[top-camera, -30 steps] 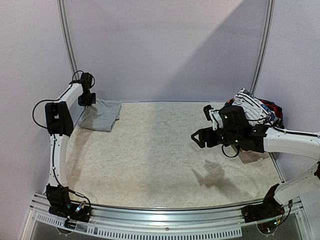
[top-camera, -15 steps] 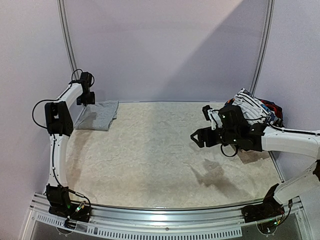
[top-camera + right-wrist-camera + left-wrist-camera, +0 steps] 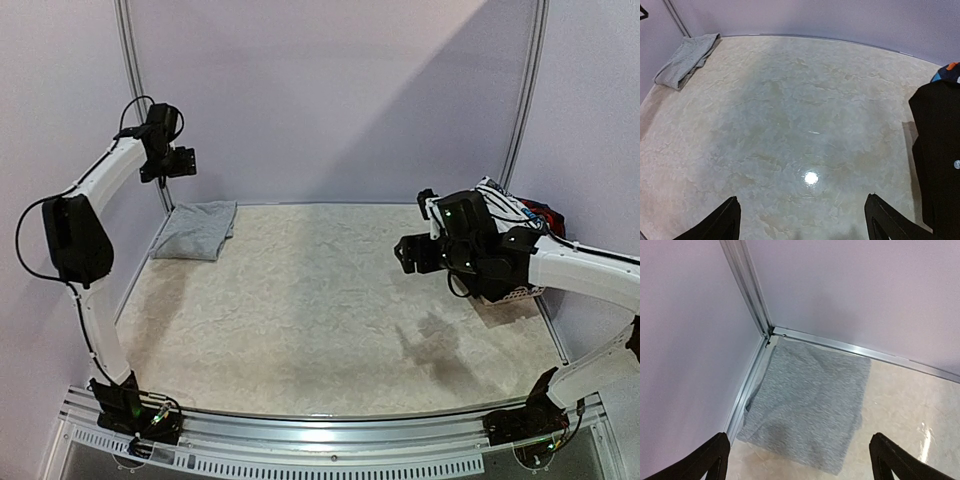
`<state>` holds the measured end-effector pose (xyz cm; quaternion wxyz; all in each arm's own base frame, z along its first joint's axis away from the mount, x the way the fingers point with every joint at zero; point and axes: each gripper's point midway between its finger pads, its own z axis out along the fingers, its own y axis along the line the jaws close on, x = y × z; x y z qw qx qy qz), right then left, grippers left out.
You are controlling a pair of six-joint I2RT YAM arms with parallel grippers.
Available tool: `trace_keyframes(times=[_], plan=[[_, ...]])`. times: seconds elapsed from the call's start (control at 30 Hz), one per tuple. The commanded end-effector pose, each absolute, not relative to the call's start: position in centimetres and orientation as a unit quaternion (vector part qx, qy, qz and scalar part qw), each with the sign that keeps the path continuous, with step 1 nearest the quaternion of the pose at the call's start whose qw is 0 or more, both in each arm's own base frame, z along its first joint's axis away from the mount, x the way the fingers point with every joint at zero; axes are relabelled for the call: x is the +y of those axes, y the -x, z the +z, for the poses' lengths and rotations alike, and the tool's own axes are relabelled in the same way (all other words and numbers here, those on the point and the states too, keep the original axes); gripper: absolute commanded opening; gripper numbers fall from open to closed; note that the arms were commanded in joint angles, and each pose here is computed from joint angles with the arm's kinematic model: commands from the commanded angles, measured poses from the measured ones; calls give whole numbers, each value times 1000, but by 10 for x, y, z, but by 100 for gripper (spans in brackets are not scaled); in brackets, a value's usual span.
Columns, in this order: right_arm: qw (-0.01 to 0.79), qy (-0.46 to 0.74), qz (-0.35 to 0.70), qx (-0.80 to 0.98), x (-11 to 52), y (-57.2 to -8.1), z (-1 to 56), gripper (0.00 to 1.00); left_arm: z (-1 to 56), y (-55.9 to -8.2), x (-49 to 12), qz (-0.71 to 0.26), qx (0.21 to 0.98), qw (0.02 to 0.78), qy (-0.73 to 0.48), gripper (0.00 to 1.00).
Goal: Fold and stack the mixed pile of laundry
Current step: Pick up the crumpled shirt from the bin.
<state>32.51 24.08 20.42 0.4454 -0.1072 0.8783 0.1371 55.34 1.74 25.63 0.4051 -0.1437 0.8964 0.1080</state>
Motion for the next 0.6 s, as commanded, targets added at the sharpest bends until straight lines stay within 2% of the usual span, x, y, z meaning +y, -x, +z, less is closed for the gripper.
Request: trace_keyframes(times=[0.0, 0.3, 0.57], plan=[[454, 59, 70, 886, 207, -332, 211, 86, 260, -521, -30, 84, 901, 411, 111, 100], [447, 20, 32, 894, 179, -334, 211, 85, 254, -440, -100, 41, 903, 425, 37, 99], [428, -20, -3, 904, 151, -333, 196, 84, 227, -363, -125, 5, 906, 423, 8, 99]])
